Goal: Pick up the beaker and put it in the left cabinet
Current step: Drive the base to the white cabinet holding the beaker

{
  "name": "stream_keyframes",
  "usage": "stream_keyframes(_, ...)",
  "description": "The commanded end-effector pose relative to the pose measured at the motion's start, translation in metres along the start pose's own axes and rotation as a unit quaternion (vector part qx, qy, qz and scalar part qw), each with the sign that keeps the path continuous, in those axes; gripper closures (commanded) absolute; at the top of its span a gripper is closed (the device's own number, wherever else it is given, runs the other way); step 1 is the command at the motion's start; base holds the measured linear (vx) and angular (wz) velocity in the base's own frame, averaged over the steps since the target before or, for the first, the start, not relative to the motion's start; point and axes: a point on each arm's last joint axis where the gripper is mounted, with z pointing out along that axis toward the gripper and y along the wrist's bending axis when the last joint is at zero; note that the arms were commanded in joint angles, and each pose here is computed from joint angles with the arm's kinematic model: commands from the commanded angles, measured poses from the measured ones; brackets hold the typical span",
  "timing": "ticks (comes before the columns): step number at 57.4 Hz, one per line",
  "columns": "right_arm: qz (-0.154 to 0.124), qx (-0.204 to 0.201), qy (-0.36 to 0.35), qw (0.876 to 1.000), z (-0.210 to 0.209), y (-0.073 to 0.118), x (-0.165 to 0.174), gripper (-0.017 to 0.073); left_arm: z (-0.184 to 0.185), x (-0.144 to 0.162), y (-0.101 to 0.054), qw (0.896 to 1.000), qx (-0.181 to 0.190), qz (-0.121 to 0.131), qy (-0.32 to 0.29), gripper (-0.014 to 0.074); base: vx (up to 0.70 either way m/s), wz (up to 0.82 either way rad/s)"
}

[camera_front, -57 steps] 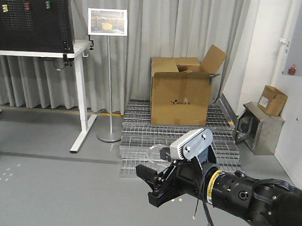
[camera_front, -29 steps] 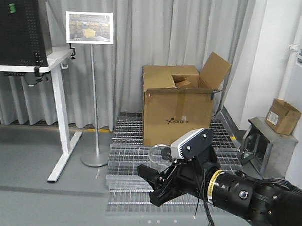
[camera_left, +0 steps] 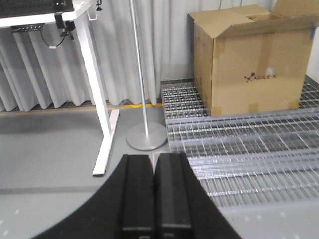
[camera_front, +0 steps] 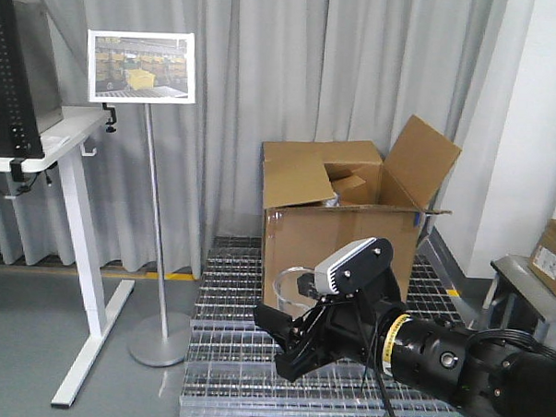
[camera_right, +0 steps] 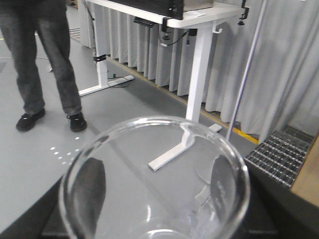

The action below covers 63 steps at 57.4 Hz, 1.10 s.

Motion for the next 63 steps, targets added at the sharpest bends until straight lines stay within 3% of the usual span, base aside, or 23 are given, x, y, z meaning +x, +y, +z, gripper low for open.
stream_keyframes(1, -0.004, -0.008, -0.062, 0.998, -0.0091, 0.0017, -0.0294, 0.0331, -0.0026, -0.0112, -0.0017, 0.998, 0.011, -0.003, -0.054, 0.0590, 0.50, 0.01)
stream_keyframes(28, -0.004, -0.007, -0.061, 0.998, -0.0091, 0.0014, -0.0292, 0.0331, -0.0026, -0.0112, -0.0017, 0.998, 0.011, -0.003, -0.054, 0.0590, 0.41, -0.22)
stream_keyframes(63, -0.004, -0.007, -0.061, 0.998, -0.0091, 0.0015, -0.0293, 0.0331, -0.0026, -0.0112, -0.0017, 0.998, 0.011, -0.003, -0.054, 0.0590, 0.23, -0.78)
